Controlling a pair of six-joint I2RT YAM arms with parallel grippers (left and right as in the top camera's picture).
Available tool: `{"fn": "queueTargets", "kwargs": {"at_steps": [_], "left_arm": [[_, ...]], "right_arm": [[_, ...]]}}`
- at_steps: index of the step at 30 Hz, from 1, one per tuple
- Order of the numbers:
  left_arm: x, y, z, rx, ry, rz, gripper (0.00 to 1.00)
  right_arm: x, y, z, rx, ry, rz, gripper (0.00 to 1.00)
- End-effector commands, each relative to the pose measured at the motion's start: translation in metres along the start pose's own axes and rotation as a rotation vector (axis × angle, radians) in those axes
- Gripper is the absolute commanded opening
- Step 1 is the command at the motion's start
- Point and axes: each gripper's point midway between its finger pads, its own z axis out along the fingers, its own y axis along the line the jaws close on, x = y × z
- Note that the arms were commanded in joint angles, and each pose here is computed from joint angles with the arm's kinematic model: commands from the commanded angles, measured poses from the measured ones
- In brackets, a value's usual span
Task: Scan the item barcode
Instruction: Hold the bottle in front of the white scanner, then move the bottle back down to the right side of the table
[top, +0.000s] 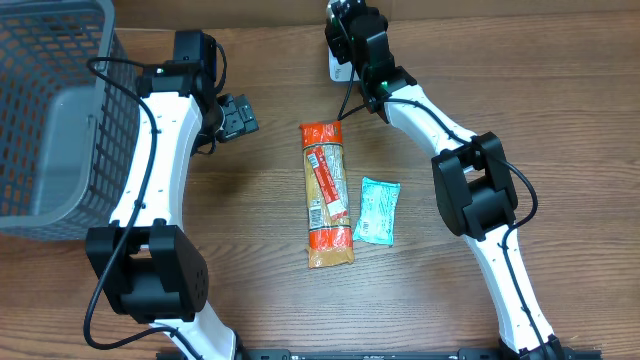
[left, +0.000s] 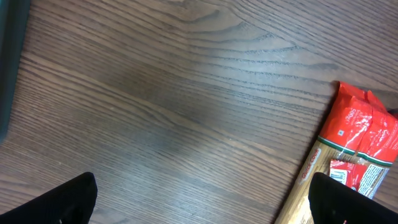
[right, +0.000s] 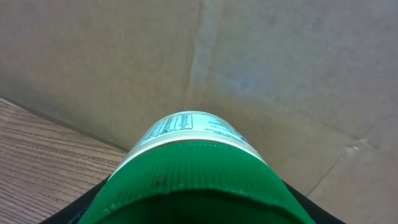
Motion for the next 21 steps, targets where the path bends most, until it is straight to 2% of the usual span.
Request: {"fn": "queueTargets", "kwargs": {"at_steps": [1,11,21], "left_arm": [[-0.006,-0.002,-0.013,0.015,-0.038,0.017,1.0],[-0.006,-0.002,-0.013,0.015,-0.038,0.017,1.0],[-0.006,-0.002,-0.013,0.015,-0.038,0.017,1.0]], "right_arm": [[-0.012,-0.013,0.0,0.028,-0.025,0.005,0.24],[-0.012,-0.035,0.003,0.057,-0.04,0.029,0.25],[-0.017,-0.031,0.002,0.051,-0.061,0.051,0.25]]}}
